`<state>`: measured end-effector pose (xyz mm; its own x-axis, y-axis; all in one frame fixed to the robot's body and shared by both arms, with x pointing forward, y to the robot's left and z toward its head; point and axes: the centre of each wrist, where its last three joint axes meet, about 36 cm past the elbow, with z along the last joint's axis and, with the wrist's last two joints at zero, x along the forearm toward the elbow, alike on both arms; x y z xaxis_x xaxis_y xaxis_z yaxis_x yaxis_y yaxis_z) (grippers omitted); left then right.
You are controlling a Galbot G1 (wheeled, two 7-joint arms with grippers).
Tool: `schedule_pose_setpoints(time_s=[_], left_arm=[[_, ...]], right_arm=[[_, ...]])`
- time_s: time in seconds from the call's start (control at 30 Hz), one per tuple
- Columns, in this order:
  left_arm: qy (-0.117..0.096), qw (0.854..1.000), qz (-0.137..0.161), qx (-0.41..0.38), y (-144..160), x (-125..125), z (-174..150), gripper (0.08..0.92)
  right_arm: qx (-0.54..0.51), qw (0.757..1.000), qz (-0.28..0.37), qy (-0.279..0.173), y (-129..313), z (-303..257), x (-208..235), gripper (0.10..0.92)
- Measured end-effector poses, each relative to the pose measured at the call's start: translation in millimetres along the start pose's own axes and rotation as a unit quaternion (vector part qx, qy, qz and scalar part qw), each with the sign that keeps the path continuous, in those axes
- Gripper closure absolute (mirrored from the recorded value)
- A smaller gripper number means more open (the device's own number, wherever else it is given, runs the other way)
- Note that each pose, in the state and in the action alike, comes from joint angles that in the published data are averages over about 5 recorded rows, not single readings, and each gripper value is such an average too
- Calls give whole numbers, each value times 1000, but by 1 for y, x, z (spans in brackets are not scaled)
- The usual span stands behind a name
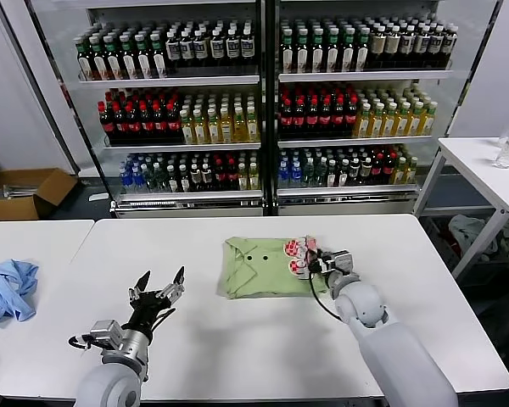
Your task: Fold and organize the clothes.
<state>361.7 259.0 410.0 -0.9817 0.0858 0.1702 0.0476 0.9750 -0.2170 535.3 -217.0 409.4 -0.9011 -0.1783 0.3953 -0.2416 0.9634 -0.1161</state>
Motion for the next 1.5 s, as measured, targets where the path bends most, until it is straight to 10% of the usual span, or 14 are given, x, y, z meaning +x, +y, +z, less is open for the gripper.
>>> schedule_pose_setpoints(time_s=[0.67, 1.5], left_arm=[[-14, 999, 11, -41, -13, 22, 13, 177], [-31, 998, 10, -62, -17, 53, 19, 177]], right_arm=[[6, 985, 62, -162, -8, 65, 117, 222], [-15, 978, 94, -184, 17, 74, 196, 200]])
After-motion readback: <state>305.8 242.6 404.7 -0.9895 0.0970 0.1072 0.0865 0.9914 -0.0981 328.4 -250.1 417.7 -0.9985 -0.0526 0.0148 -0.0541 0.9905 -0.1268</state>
